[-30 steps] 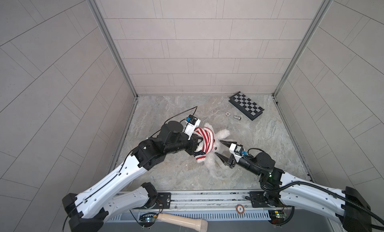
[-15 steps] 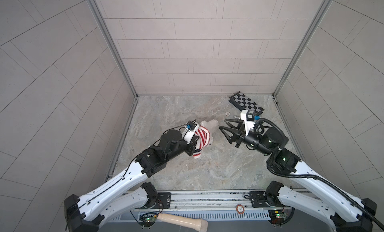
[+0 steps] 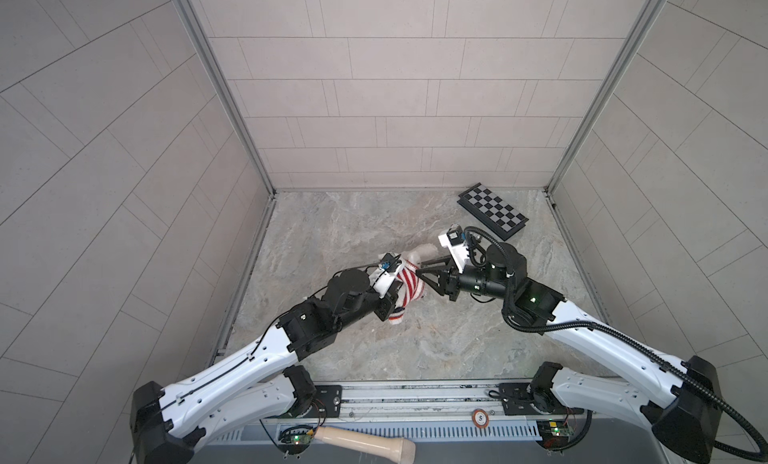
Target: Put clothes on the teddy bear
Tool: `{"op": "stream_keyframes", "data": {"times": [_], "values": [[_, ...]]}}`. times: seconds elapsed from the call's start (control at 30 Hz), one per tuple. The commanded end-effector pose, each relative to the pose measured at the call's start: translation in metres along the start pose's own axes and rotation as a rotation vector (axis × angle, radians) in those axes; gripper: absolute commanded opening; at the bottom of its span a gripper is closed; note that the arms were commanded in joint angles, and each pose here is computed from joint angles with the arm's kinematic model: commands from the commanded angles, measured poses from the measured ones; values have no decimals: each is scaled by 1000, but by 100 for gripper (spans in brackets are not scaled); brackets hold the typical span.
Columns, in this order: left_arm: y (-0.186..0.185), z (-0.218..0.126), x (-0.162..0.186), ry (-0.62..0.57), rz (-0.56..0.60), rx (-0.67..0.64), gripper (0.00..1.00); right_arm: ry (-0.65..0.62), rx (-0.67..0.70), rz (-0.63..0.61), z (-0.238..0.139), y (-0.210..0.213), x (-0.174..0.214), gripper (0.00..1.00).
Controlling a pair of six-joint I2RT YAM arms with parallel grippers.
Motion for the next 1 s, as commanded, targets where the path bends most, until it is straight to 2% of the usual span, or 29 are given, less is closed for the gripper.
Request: {"op": "stream_keyframes", "data": {"times": [0.0,0.1,0.23,0.27,0.37,0.5,0.77,0.93,0.97], "values": [[-2,1,-2,-27,9,4,0,13,-33,-2,3,6,-3,32],[-1,2,-2,-23,7,-1,0,41,-32,-5,5,5,2,26],[-1,1,-1,-23,7,-5,0,47,-15,-23,2,6,3,2],[0,0,0,-23,6,-8,0,37,1,-36,-1,6,2,0],[1,-6,2,-36,-6,-20,0,0,112,-71,-15,0,1,0],[3,-14,7,-50,-26,-24,0,-7,266,-32,-25,-26,14,0],[5,-21,18,-46,-50,-37,0,-67,383,40,-34,-52,36,0],[4,-26,20,-79,-80,-20,0,-20,453,42,-35,-61,47,0],[3,-27,20,-87,-86,-10,0,17,486,55,-34,-68,60,0]]}}
Point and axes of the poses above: each gripper's point midway between its finger pads, its own z axis out along the fingers, its own y axis along the line the jaws close on, x = y × z, the point moved 8 cm from there along -z, back along the fingers, and after that the axes turned 2 degrees about -z, right-handed, at the moved point
